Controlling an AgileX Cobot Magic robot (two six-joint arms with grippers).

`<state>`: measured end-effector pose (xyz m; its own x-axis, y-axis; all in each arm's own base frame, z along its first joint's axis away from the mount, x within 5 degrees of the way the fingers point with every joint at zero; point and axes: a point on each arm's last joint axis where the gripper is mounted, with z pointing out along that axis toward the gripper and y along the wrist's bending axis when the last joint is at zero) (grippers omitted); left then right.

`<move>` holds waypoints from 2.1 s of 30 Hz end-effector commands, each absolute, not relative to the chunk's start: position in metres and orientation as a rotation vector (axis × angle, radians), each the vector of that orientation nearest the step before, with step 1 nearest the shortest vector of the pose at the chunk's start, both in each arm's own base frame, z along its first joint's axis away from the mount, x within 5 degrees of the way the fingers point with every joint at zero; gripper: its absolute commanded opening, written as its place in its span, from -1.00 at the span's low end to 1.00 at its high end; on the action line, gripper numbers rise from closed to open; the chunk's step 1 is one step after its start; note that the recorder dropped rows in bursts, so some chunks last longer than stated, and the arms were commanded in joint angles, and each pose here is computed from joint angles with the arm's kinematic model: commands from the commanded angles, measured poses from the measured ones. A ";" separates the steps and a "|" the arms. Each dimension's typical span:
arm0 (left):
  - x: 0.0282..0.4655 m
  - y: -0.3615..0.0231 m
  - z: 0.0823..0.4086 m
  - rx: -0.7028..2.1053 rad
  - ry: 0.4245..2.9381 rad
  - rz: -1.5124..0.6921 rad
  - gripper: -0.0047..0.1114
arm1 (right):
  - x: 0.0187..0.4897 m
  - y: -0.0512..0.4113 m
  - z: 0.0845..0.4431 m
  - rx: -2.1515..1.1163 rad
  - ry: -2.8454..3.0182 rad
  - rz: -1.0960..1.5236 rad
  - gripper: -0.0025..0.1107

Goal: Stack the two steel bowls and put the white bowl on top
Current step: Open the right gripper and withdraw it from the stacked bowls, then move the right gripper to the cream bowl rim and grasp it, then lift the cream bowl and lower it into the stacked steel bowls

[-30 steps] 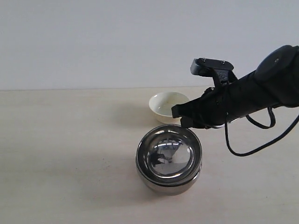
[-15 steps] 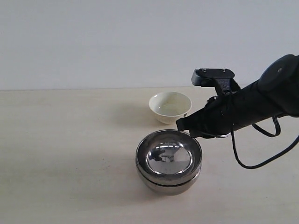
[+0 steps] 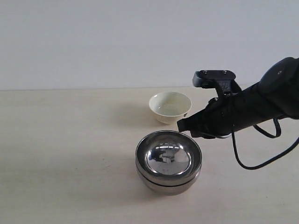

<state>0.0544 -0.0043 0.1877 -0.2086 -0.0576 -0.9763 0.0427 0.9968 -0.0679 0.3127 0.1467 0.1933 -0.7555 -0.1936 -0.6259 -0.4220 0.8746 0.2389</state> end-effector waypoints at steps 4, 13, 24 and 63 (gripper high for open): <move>0.054 -0.004 0.186 -0.018 1.782 -0.097 -0.84 | 0.327 0.138 0.218 -0.311 2.255 0.372 -0.68; 0.054 -0.004 0.186 -0.018 1.782 -0.097 -0.84 | 0.395 0.152 0.211 -0.159 2.295 0.512 -0.14; 0.054 -0.004 0.186 -0.018 1.782 -0.097 -0.84 | 0.488 0.159 0.128 -0.055 2.362 0.561 0.19; 0.054 -0.004 0.186 -0.018 1.782 -0.097 -0.84 | 0.430 0.158 0.257 -0.488 2.526 0.651 -0.96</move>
<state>0.0543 -0.0043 0.1875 -0.2103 -0.0575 -0.9759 0.0428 0.9968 -0.0679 0.4408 0.1676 0.2484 -0.7896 -0.1481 -0.5955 -0.4428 0.8094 0.3858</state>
